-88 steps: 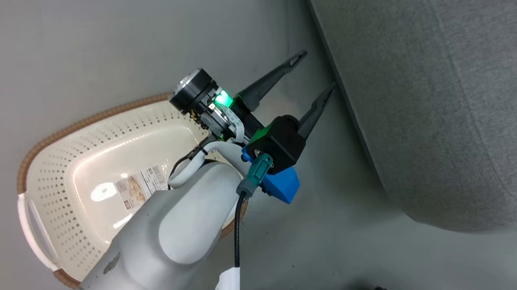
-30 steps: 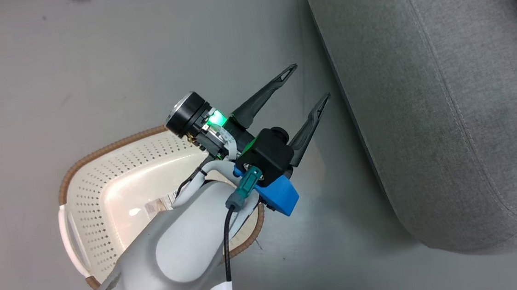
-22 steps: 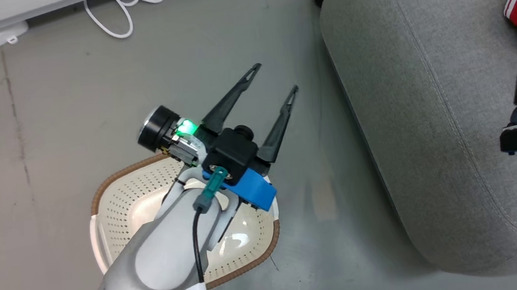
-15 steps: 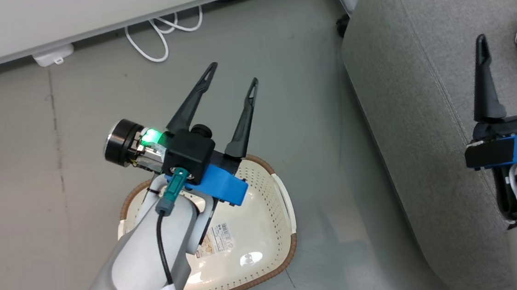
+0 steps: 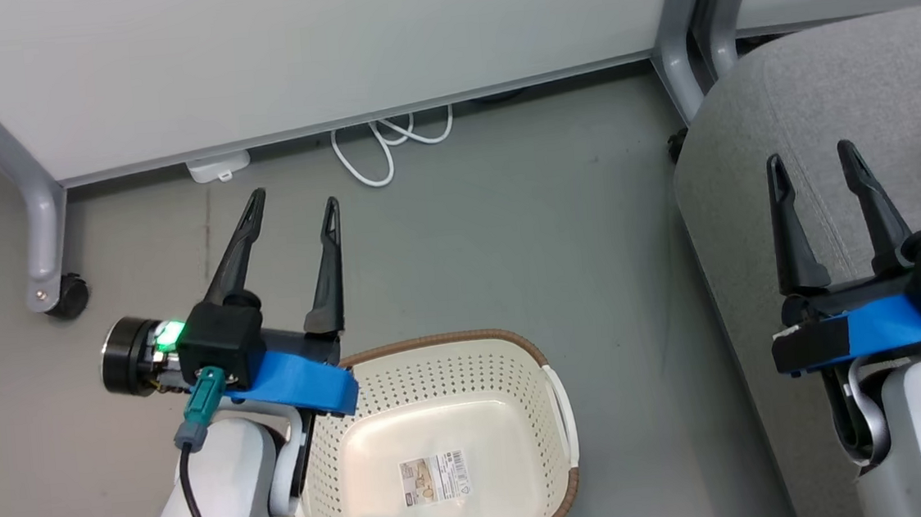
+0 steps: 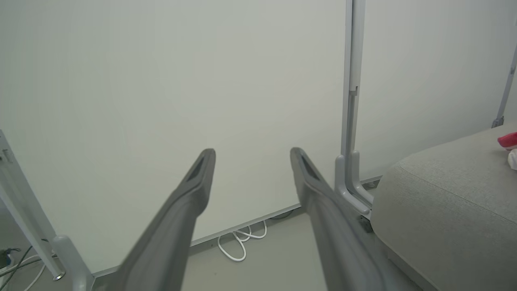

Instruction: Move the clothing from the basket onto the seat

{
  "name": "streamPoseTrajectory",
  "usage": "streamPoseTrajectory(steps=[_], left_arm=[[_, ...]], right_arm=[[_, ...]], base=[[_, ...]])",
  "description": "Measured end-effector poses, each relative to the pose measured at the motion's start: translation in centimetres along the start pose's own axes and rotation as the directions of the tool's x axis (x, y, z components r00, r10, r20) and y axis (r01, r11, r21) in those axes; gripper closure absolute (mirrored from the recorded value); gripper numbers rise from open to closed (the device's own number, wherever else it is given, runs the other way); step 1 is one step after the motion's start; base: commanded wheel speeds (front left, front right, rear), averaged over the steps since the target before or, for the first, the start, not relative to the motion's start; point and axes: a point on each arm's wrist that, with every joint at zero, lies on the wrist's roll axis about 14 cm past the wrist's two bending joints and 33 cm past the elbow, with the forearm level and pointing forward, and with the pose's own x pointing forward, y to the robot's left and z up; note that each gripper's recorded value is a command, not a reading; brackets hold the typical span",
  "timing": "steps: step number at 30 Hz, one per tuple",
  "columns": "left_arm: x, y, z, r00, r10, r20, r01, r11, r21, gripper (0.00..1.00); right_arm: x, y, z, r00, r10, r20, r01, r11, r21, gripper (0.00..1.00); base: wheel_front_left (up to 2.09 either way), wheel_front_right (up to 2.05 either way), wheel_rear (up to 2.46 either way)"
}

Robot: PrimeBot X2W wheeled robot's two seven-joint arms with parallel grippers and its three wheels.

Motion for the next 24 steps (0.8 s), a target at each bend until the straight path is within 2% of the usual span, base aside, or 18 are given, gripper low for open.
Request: streamPoseTrajectory(steps=[12, 24], left_arm=[[-5.4, 3.8, 1.3, 0.987, 0.161, 0.019, -0.161, 0.987, -0.011, 0.0], [-9.0, 5.1, 0.9, 0.971, 0.239, 0.001, -0.239, 0.97, -0.032, 0.0]], right_arm=[[-2.8, 1.2, 0.1, 1.0, 0.008, -0.016, -0.007, 0.999, 0.05, 0.0], [-5.5, 1.1, -1.1, 0.998, -0.013, -0.065, 0.017, 0.997, 0.075, 0.0]], base=[[0.0, 0.0, 0.0], [0.0, 0.0, 0.0]])
